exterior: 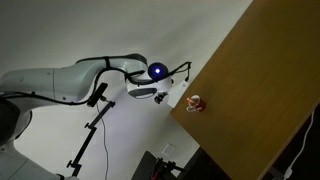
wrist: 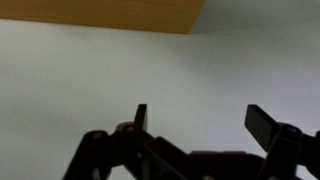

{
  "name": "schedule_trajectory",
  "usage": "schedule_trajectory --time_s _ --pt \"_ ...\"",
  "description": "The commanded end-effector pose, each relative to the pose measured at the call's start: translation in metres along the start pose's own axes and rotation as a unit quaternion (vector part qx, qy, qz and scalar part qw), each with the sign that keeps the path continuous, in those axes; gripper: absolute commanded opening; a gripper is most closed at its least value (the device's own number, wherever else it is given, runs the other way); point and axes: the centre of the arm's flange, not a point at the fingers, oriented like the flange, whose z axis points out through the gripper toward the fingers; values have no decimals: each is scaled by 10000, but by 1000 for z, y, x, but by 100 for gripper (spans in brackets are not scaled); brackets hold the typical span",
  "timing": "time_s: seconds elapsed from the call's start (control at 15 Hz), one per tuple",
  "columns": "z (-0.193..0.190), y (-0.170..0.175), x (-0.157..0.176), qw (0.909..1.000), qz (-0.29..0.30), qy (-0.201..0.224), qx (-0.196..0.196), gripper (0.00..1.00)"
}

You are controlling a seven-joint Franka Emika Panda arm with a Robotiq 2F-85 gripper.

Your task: Take the orange marker out of the maroon mug

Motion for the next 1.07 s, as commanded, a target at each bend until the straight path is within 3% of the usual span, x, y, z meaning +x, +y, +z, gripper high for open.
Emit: schedule_trajectory --time_s 0.0,0.6,0.73,0.8,1.0 --pt "18 15 -17 10000 -15 -35 -51 100" --pt "61 24 -49 9989 152 -222 387 100" --pt "62 13 -40 9947 90 -52 1019 100" --pt "62 10 -52 9972 153 -162 710 100" --pt "67 6 -48 9954 63 -93 949 100"
